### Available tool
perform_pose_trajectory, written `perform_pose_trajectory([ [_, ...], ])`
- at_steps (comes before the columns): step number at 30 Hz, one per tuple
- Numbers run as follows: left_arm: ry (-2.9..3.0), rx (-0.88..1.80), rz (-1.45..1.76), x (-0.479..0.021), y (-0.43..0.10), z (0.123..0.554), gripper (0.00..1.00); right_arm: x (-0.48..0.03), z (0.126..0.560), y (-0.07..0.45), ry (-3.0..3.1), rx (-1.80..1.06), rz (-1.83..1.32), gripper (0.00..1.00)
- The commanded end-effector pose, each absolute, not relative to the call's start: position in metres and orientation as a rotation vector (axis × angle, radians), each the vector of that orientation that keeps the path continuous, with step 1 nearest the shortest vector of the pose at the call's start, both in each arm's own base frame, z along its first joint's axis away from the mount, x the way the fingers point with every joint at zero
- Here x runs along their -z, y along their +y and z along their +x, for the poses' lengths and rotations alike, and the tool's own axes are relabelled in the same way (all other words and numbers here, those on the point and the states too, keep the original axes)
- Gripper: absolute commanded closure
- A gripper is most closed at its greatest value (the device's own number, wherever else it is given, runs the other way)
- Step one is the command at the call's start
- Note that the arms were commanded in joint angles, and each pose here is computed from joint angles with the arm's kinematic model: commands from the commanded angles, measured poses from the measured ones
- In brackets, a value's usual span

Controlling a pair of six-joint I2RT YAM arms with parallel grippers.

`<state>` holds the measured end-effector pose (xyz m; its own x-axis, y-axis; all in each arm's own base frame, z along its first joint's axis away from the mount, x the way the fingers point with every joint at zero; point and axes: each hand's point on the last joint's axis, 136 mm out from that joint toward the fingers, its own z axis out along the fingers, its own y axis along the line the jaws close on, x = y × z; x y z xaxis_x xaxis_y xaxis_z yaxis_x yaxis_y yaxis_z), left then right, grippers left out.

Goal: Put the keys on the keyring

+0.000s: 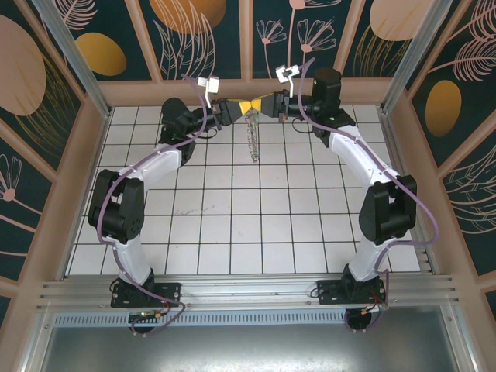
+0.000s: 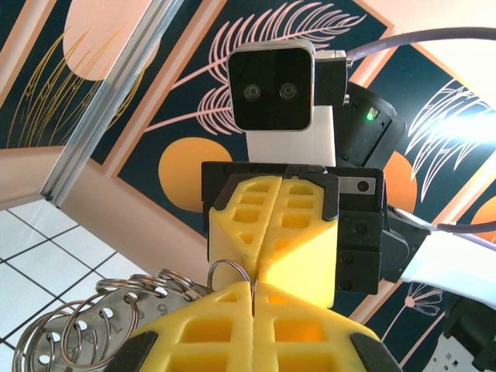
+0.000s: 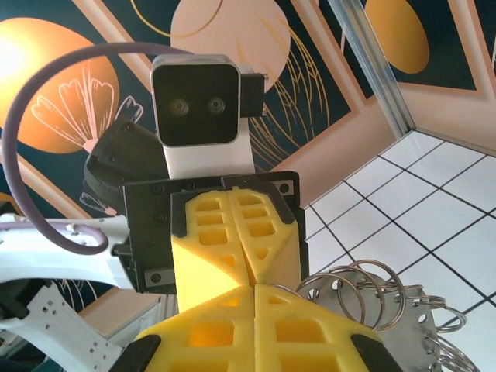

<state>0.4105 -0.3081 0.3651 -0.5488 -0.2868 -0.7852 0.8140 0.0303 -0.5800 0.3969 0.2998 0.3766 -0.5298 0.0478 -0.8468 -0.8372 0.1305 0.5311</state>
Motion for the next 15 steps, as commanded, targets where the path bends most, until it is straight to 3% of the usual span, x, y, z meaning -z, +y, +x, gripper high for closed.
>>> perform_pose_trajectory([
  [1, 1.335, 1.665, 0.59, -0.398, -0.307, 0.391, 1.0, -0.423, 0.373, 0.299, 1.516, -1.49, -0.803, 0.96],
  [6, 1.304, 1.68, 0.59, -0.405, -0.306, 0.388, 1.0, -0.429, 0.37, 0.293, 1.497, -1.494, -0.777, 0.7],
  [15, 1.293, 1.691, 0.609, -0.409, -0.306, 0.385, 1.0, -0.429, 0.375, 0.269, 1.481, -1.456, -0.668, 0.62],
])
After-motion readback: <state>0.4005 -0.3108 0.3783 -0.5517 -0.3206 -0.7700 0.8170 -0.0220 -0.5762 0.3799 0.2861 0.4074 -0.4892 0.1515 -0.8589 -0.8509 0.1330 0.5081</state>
